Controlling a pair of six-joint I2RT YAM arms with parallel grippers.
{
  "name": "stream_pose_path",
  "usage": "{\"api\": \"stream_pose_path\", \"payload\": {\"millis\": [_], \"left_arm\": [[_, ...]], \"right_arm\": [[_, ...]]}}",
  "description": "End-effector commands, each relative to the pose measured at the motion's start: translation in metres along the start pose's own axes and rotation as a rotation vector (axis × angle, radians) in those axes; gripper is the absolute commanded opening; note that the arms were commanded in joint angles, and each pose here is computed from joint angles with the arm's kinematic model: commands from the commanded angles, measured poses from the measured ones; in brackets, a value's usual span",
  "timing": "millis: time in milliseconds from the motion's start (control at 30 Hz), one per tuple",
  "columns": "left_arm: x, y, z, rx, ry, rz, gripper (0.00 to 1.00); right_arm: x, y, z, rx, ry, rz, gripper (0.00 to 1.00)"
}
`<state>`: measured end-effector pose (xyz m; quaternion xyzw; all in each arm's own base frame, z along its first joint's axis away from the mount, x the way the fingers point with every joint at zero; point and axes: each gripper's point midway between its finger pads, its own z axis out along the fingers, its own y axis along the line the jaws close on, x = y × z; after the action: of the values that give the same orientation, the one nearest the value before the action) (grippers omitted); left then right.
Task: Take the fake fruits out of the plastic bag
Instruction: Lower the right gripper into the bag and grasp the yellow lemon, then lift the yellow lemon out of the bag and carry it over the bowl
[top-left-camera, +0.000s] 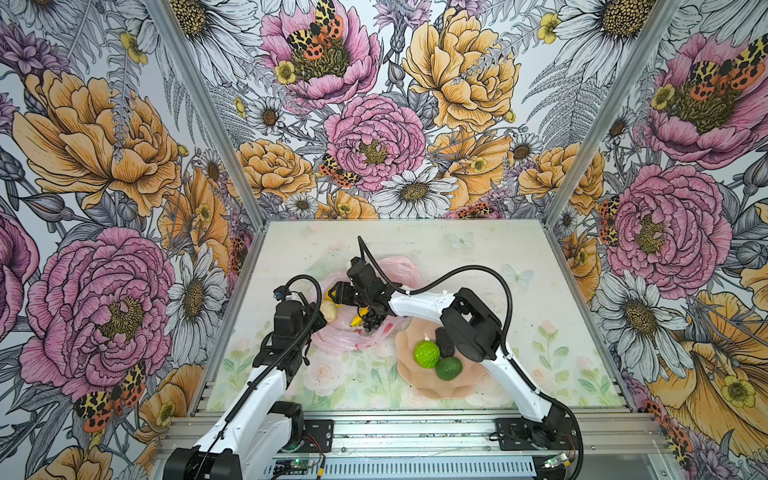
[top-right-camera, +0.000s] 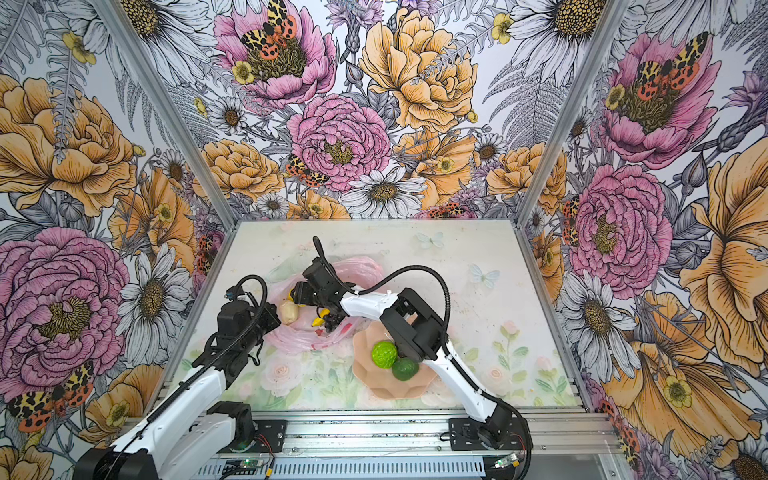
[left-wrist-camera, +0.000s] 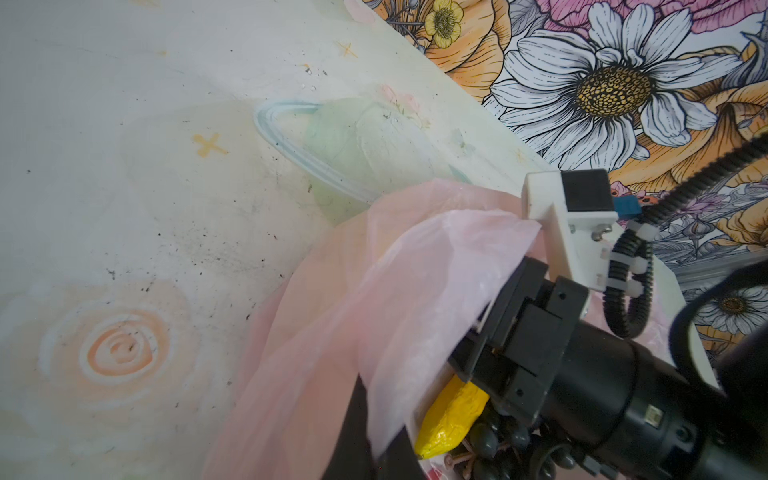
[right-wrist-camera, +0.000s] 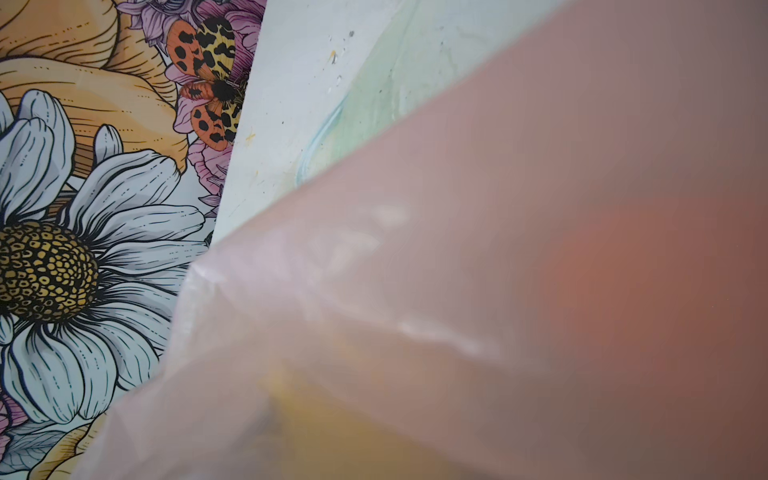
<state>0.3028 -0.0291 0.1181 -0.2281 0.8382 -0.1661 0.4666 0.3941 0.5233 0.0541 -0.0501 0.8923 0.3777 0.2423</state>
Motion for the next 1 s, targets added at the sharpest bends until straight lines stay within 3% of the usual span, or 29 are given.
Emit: {"api": "stream_pose_path", "payload": {"millis": [0, 600, 967], "left_arm": [[-0.006, 0.0, 0.0, -0.006, -0.036, 0.041, 0.0], [-0.005, -0.019, 0.011, 0.114, -0.055, 0.156, 0.0], [-0.007, -0.02, 0.009, 0.13, -0.07, 0.15, 0.0]], "right_arm": [[-0.017, 0.009, -0.028, 0.031, -0.04, -0.053, 0.6], [-0.006, 0.01, -0.106, 0.13, 0.007, -0.175, 0.59], [0.021, -0.02, -0.195, 0.333, 0.11, -0.308, 0.58]]}}
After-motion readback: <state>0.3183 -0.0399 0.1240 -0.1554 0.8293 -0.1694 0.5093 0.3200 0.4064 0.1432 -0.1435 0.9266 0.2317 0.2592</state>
